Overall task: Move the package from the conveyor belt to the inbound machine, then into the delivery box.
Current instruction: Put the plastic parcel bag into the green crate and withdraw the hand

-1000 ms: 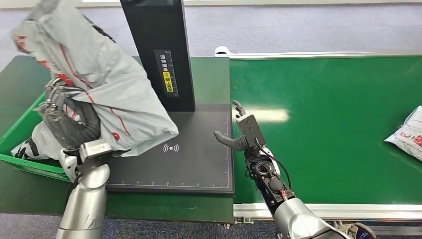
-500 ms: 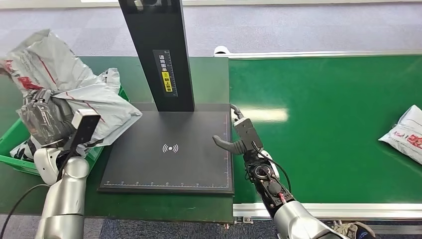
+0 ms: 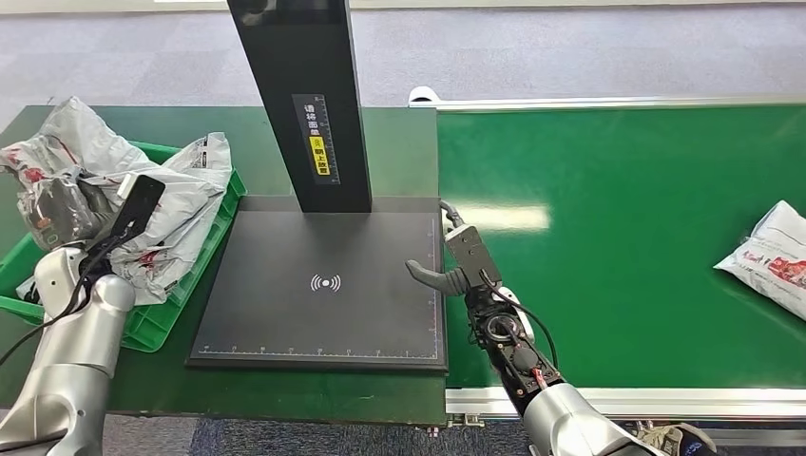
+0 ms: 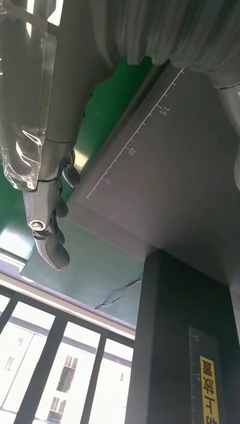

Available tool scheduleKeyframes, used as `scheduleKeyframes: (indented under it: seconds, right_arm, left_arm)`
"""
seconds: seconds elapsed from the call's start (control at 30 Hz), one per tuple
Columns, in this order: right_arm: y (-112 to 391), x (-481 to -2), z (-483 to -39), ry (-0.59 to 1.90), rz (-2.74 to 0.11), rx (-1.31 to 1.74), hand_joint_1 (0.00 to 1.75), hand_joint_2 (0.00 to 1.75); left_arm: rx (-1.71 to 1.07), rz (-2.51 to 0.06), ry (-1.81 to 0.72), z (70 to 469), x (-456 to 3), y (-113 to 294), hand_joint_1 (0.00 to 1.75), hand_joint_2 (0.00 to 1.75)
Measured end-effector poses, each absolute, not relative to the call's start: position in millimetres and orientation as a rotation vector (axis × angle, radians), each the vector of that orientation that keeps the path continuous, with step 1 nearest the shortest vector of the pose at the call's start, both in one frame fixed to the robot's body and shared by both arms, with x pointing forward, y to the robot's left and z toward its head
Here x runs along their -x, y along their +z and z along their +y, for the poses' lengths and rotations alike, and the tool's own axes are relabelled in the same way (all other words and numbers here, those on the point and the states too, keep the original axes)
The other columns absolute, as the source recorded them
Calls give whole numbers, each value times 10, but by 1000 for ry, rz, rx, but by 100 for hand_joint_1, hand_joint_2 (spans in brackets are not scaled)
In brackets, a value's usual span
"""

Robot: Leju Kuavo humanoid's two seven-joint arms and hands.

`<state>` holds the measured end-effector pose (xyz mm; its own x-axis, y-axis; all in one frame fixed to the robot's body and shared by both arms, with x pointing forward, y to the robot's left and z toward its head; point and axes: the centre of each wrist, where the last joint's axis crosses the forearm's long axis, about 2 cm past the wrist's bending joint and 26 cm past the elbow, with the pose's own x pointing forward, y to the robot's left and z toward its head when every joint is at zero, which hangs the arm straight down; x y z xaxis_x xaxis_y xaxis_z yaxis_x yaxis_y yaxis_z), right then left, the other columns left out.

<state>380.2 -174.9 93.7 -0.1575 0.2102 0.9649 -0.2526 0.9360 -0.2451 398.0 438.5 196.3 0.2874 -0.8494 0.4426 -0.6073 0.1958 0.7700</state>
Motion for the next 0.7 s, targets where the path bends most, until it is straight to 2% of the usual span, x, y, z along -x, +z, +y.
scheduleKeyframes:
  seconds: [0.1,0.27,0.43,0.57,0.6,0.63,0.7]
  right_arm:
    - [942,-3805,-1743,408,-1680,-38,0,175]
    - [951,-3811,-1738,418,-1678,-56,0,175]
    - [956,-3815,-1734,427,-1668,-64,0,175]
    - [965,-3820,-1726,441,-1660,-70,0,175]
    - [970,-3823,-1722,445,-1661,-73,0,175]
    - [979,-3829,-1718,449,-1663,-76,0,175]
    - [996,-3841,-1713,456,-1667,-77,0,175]
  left_arm:
    - [-1403,-1329,-287,4450,-4029,1919,175,175]
    - [-936,-1344,-195,4548,-4099,1782,175,175]
    - [-758,-1332,-217,4559,-4109,1680,175,175]
    - [-612,-1266,-343,4501,-4151,1661,174,175]
    - [-592,-1253,-377,4486,-4163,1665,166,175]
    - [-580,-1247,-404,4471,-4174,1668,141,175]
    - [-572,-1255,-430,4437,-4188,1667,64,175]
